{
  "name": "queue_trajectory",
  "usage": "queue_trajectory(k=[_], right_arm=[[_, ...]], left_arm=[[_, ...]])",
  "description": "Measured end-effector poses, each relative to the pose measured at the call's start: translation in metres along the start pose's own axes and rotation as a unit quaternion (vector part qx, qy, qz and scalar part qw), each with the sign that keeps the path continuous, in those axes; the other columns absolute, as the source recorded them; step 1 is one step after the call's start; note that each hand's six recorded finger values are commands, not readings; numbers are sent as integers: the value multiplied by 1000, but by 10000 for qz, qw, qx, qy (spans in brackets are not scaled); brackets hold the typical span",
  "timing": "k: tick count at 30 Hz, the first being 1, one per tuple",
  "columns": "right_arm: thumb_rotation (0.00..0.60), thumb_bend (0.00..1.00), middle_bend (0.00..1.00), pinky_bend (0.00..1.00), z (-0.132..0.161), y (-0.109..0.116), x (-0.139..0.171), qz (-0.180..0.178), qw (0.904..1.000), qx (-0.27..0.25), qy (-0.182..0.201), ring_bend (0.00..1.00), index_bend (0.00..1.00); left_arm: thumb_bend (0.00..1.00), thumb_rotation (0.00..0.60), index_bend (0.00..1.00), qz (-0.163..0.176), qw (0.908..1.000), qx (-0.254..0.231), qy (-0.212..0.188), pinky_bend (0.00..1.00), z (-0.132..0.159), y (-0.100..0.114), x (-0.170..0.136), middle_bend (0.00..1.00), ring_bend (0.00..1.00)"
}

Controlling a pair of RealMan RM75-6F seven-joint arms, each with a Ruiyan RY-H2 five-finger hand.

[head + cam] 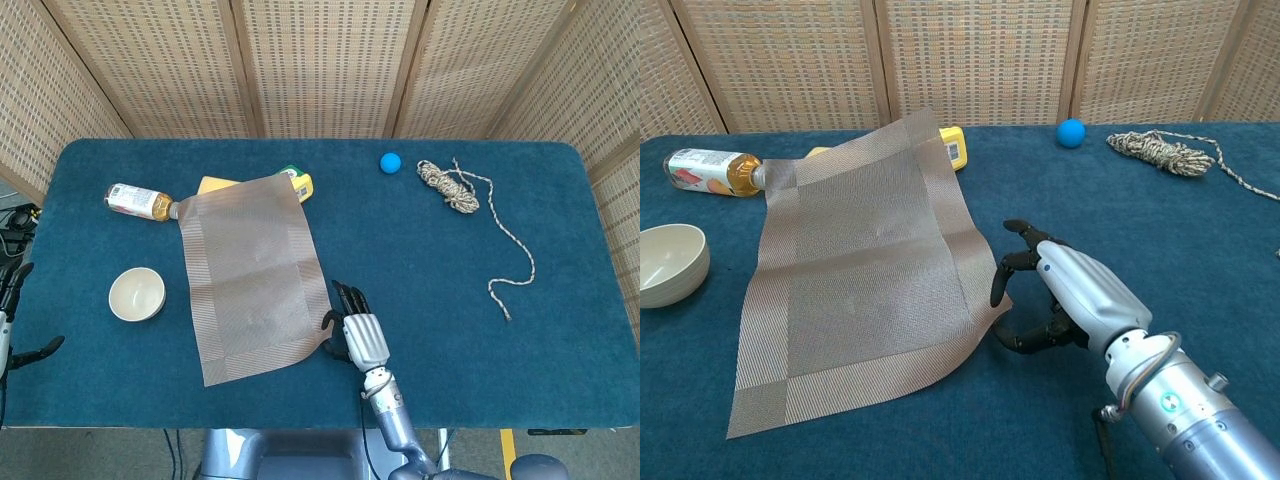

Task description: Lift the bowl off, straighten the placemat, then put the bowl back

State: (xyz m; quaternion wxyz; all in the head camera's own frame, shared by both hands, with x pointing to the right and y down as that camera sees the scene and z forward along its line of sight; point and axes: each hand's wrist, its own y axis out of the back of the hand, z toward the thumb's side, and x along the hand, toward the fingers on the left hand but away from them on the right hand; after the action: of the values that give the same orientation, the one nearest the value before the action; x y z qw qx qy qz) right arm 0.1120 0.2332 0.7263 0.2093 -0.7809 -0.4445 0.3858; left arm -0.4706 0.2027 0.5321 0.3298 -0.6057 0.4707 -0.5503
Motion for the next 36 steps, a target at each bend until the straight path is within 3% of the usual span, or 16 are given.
queue_trajectory(k=[10, 20, 26, 36], right_arm=[[600, 612, 114, 0, 0, -1, 2, 35, 10000, -71, -32, 0, 627], [600, 636, 114, 0, 1, 3, 4, 30, 9999, -115, -8, 0, 634], [600, 639, 114, 0, -2, 17, 9, -71, 10000, 16, 33, 0, 646], [600, 643, 114, 0, -27, 63, 32, -449, 9982, 410, -4, 0, 659]], left_arm=[[116, 600, 0, -13, 10000, -16, -12, 0, 0, -1, 0, 0, 0], [117, 600, 0, -13, 10000, -9, -27, 0, 1, -1, 0, 0, 0], [117, 600, 0, 11, 10000, -16, -24, 0, 1, 0, 0, 0, 0], [117, 600, 0, 33, 9999, 46, -112, 0, 7, 0, -4, 0, 0]])
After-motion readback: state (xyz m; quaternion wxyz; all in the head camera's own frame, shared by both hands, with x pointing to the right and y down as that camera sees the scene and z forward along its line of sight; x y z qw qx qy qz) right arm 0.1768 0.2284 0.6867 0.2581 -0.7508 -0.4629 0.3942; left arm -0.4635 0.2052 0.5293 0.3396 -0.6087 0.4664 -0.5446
